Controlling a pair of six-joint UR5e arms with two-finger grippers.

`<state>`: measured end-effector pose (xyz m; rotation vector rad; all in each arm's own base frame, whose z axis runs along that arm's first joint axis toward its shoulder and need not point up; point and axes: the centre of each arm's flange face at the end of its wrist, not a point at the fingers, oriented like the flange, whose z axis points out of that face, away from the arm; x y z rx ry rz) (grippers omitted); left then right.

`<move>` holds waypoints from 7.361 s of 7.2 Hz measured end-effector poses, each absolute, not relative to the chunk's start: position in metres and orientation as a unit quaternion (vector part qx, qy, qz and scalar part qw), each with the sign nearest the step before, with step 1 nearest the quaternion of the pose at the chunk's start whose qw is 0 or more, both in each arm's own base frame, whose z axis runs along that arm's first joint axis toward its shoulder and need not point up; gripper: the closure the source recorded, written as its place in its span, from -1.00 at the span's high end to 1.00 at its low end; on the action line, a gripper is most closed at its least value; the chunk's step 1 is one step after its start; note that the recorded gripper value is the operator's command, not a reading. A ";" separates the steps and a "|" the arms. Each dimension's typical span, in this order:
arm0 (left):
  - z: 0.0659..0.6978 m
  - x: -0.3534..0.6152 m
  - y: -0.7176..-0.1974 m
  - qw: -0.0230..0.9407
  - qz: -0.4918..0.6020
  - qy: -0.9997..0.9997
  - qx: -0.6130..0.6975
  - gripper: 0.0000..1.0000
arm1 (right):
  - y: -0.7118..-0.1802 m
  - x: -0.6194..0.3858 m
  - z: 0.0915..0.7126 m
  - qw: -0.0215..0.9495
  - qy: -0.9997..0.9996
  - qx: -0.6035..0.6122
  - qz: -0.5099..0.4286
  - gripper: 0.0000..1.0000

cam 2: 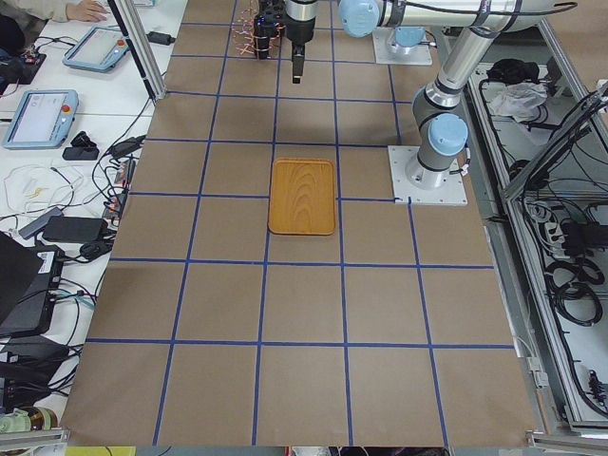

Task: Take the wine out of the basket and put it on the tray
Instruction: 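Lift the dark wine bottle up out of the copper rack, then carry the bottle with the right arm toward the tray and lower it, then stand the bottle upright beside the tray, release, and withdraw the right gripper, then reach the left gripper down to the standing bottle's neck and grasp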

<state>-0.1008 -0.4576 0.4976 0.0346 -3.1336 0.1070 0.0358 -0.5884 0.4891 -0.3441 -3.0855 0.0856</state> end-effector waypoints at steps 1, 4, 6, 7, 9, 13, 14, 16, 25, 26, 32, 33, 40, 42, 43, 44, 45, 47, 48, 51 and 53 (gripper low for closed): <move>0.497 -0.101 -0.458 0.003 0.034 -0.999 0.011 1.00 | -0.574 0.043 0.522 0.018 -0.993 -0.109 0.030 -0.93; 0.497 -0.101 -0.457 0.003 0.032 -0.999 0.011 1.00 | -0.519 0.098 0.578 0.018 -0.993 -0.113 0.034 -0.93; 0.498 -0.098 -0.457 0.002 0.032 -0.999 0.014 1.00 | -0.495 0.164 0.582 0.012 -0.989 -0.140 0.034 -0.96; 0.499 -0.097 -0.456 0.001 0.032 -0.999 0.015 1.00 | -0.483 0.201 0.577 0.008 -0.987 -0.155 0.030 -0.98; 0.500 -0.097 -0.455 0.001 0.032 -0.999 0.015 1.00 | -0.469 0.270 0.559 0.005 -0.983 -0.179 0.023 -1.00; 0.501 -0.093 -0.455 -0.014 0.032 -0.999 0.016 1.00 | -0.465 0.406 0.478 -0.005 -0.978 -0.205 0.032 -1.00; 0.502 -0.090 -0.456 -0.018 0.033 -0.999 0.020 1.00 | -0.466 0.425 0.459 -0.005 -0.979 -0.203 0.029 -1.00; 0.504 -0.066 -0.461 -0.020 0.035 -0.998 0.045 1.00 | -0.462 0.453 0.433 -0.005 -0.980 -0.197 0.025 -1.00; 0.503 -0.045 -0.464 -0.019 0.033 -0.997 0.069 1.00 | -0.449 0.475 0.398 -0.015 -0.983 -0.184 -0.001 -0.68; 0.503 -0.045 -0.465 -0.019 0.032 -0.997 0.070 1.00 | -0.448 0.476 0.398 -0.014 -0.983 -0.183 0.000 -0.60; 0.501 -0.045 -0.466 -0.020 0.030 -0.997 0.068 1.00 | -0.447 0.479 0.392 -0.010 -0.984 -0.176 -0.003 1.00; 0.499 -0.044 -0.467 -0.020 0.028 -0.997 0.068 1.00 | -0.451 0.475 0.395 -0.014 -0.986 -0.168 -0.002 1.00; 0.489 -0.094 -0.470 -0.015 0.026 -0.999 0.030 1.00 | -0.525 0.250 0.504 -0.016 -0.997 -0.066 0.034 1.00; 0.483 -0.145 -0.465 -0.010 0.030 -0.999 -0.008 1.00 | -0.518 0.212 0.528 -0.012 -0.997 -0.070 0.040 1.00; 0.480 -0.169 -0.462 -0.008 0.033 -0.999 -0.032 1.00 | -0.517 0.206 0.531 -0.008 -0.997 -0.071 0.042 1.00; 0.473 -0.192 -0.459 -0.007 0.030 -0.998 -0.054 1.00 | -0.517 0.204 0.532 -0.005 -0.996 -0.072 0.043 1.00; 0.465 -0.209 -0.455 -0.007 0.023 -0.997 -0.071 1.00 | -0.516 0.203 0.533 -0.003 -0.996 -0.072 0.044 1.00; 0.445 -0.230 -0.456 -0.008 0.004 -0.996 -0.091 1.00 | -0.515 0.203 0.529 -0.004 -0.996 -0.072 0.043 1.00; 0.435 -0.237 -0.458 -0.009 -0.006 -0.995 -0.098 1.00 | -0.514 0.203 0.528 -0.004 -0.996 -0.072 0.042 1.00; 0.406 -0.253 -0.468 0.016 -0.029 -0.993 -0.113 0.87 | -0.513 0.202 0.526 -0.003 -0.996 -0.073 0.042 1.00; 0.378 -0.253 -0.468 0.015 -0.050 -0.992 -0.115 0.85 | -0.513 0.203 0.526 -0.005 -0.997 -0.072 0.041 1.00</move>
